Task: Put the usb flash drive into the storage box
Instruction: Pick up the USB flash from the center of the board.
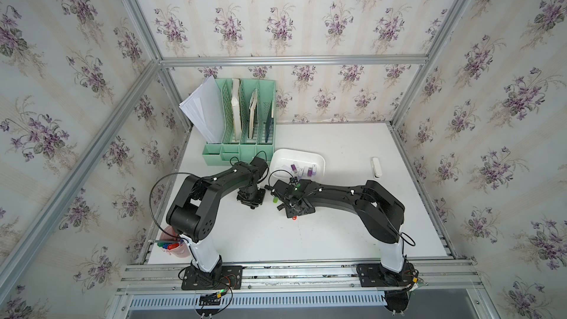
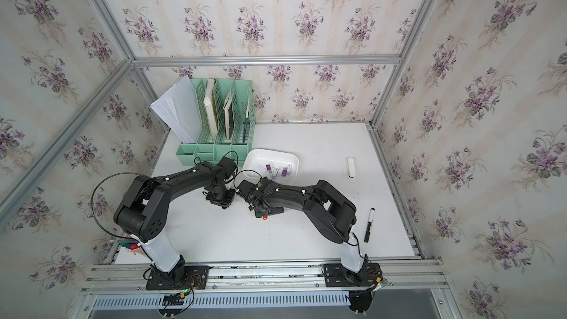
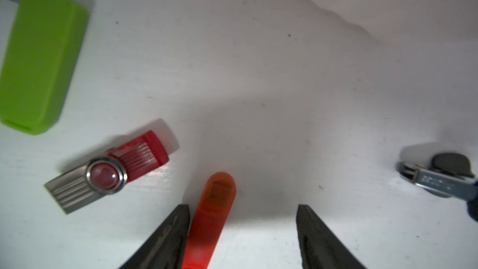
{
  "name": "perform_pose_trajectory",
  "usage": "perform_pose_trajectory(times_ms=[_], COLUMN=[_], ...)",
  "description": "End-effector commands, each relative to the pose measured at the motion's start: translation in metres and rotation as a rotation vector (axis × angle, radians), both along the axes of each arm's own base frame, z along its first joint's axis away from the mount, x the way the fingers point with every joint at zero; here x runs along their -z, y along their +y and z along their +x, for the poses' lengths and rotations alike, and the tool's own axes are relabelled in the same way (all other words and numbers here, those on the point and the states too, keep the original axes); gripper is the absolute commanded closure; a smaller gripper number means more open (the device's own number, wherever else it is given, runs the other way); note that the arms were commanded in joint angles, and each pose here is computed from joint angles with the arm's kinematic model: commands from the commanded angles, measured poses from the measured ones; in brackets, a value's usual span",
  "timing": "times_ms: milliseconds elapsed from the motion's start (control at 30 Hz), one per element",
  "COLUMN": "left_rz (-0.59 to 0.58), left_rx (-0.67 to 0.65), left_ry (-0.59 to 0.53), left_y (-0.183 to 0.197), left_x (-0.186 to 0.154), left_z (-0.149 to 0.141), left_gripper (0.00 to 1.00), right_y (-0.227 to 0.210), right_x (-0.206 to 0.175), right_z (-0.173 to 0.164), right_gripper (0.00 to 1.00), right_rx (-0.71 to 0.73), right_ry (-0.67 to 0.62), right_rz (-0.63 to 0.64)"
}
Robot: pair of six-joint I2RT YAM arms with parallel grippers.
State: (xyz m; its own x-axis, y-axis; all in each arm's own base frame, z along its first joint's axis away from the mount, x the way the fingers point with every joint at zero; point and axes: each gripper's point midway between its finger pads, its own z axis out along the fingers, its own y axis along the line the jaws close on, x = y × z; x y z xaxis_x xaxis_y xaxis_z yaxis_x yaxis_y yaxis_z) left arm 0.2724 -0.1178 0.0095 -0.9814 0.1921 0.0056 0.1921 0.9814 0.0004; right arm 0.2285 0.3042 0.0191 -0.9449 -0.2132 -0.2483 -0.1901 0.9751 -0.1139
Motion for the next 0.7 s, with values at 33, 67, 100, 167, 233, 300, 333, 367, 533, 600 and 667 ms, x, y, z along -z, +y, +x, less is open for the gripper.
perform_pose_trajectory(times_ms=[33, 67, 100, 167, 233, 300, 333, 367, 533, 600, 667], left_rz=[0.005, 0.005, 0.006, 0.006, 0.006, 0.007, 0.006, 0.007, 0.007, 0.007, 0.007], left_rx=[-0.005, -0.006, -0.005, -0.007, -0.005, -0.005, -0.005, -0.005, -0.005, -0.003, -0.004], left_ry=[0.019, 0.019, 0.022, 0.02, 0.019, 0.019, 0.018, 0.019, 0.024, 0.023, 0.024], left_y=[0.001, 0.001, 0.001, 0.002, 0.002, 0.002, 0.002, 0.002, 0.002, 0.001, 0.001], left_x=[0.008, 0.008, 0.008, 0.007, 0.007, 0.006, 0.006, 0.006, 0.007, 0.007, 0.007], left_z=[-0.004, -0.004, -0.005, -0.005, -0.005, -0.005, -0.004, -0.004, -0.005, -0.004, -0.004], left_gripper=[0.71, 0.71, 0.71, 0.71, 0.71, 0.71, 0.71, 0.71, 0.71, 0.71, 0.71], right_y=[0.004, 0.005, 0.006, 0.008, 0.008, 0.009, 0.01, 0.01, 0.013, 0.014, 0.013], right_x=[0.0, 0.0, 0.002, 0.004, 0.006, 0.007, 0.007, 0.008, 0.012, 0.015, 0.016], right_z=[-0.005, -0.006, -0.007, -0.01, -0.011, -0.013, -0.013, -0.014, -0.016, -0.018, -0.019], right_gripper=[0.35, 0.37, 0.39, 0.44, 0.51, 0.58, 0.61, 0.64, 0.71, 0.73, 0.75], right_rx=[0.004, 0.004, 0.002, -0.001, -0.001, -0.005, -0.006, -0.008, -0.016, -0.017, -0.017], right_ry=[0.02, 0.026, 0.033, 0.044, 0.054, 0.06, 0.063, 0.068, 0.087, 0.098, 0.104], right_rz=[0.025, 0.03, 0.034, 0.041, 0.048, 0.053, 0.057, 0.056, 0.066, 0.067, 0.067])
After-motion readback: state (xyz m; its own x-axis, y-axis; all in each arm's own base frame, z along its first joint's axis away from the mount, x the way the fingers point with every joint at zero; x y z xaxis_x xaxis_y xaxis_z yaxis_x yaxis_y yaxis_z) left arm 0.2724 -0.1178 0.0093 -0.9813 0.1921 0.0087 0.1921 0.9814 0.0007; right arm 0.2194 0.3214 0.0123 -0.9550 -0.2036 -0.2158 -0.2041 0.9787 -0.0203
